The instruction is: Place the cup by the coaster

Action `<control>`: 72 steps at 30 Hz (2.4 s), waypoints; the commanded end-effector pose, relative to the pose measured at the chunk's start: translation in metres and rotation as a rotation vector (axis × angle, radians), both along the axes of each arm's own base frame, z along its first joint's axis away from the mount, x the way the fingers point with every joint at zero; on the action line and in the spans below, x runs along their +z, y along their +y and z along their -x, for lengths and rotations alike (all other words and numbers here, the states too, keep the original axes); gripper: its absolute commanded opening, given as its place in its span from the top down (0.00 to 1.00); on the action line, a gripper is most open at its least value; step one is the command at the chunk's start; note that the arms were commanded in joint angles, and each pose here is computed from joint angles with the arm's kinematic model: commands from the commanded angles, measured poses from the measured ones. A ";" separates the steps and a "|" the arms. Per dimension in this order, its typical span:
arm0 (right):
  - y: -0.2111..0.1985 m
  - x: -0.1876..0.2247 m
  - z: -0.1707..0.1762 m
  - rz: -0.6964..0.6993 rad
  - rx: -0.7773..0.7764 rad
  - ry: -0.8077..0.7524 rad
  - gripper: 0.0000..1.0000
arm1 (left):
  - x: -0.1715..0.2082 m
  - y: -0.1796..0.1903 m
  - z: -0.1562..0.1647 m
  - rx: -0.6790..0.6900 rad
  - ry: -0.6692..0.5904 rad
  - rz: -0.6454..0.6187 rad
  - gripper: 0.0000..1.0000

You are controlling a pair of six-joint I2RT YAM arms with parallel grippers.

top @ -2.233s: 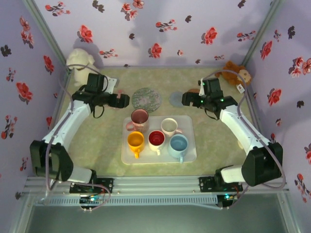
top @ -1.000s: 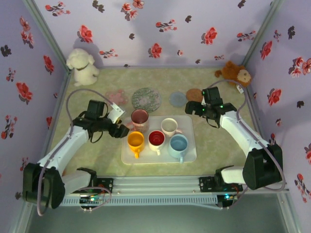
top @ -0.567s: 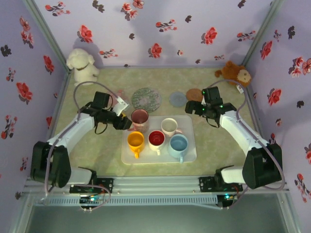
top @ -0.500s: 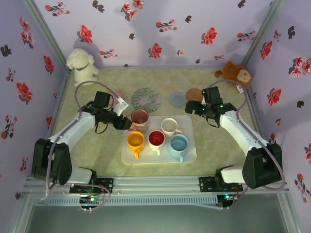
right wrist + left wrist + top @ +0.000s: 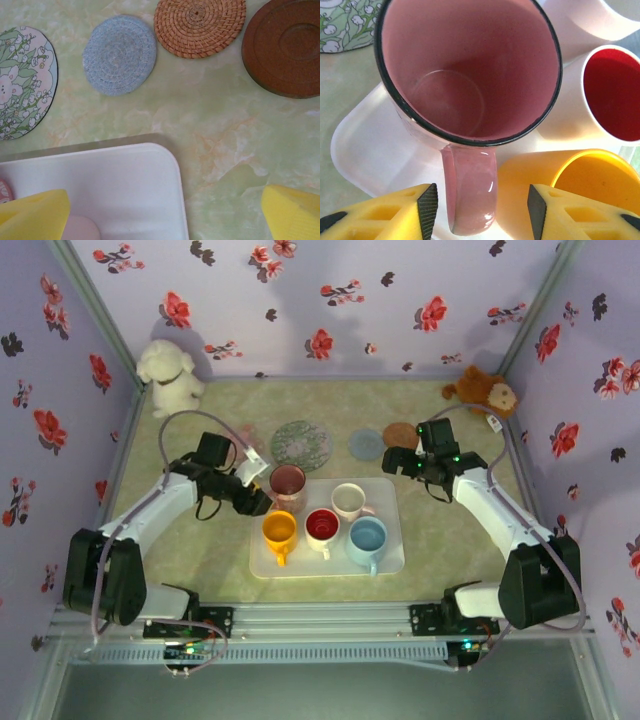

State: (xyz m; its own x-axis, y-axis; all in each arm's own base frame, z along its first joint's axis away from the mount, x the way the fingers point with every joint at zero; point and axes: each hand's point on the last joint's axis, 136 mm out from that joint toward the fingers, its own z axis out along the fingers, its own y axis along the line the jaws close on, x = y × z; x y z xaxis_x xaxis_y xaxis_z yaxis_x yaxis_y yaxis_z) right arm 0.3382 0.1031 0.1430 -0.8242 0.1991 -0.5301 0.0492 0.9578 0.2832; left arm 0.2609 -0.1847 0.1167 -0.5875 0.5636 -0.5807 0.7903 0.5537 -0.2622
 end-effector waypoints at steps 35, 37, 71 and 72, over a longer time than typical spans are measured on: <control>-0.005 -0.010 0.003 0.007 -0.026 0.017 0.01 | 0.009 -0.006 -0.025 0.079 -0.017 0.013 1.00; -0.005 -0.009 0.003 0.006 -0.028 0.015 0.01 | 0.022 -0.006 -0.031 0.100 -0.070 0.025 1.00; 0.001 -0.006 -0.013 -0.016 -0.028 -0.002 0.01 | 0.084 0.082 -0.175 0.542 -0.606 -0.070 1.00; 0.002 -0.005 -0.014 -0.018 -0.028 -0.005 0.01 | 0.082 0.084 -0.179 0.548 -0.607 -0.072 1.00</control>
State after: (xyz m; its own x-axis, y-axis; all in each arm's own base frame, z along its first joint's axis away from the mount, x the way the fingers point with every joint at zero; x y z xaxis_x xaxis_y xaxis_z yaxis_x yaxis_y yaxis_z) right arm 0.3414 0.1041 0.1258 -0.8384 0.2023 -0.5061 0.0630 0.9583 0.2787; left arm 0.4060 -0.0982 0.1504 -0.5520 0.3818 -0.7413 0.4342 0.8906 0.1354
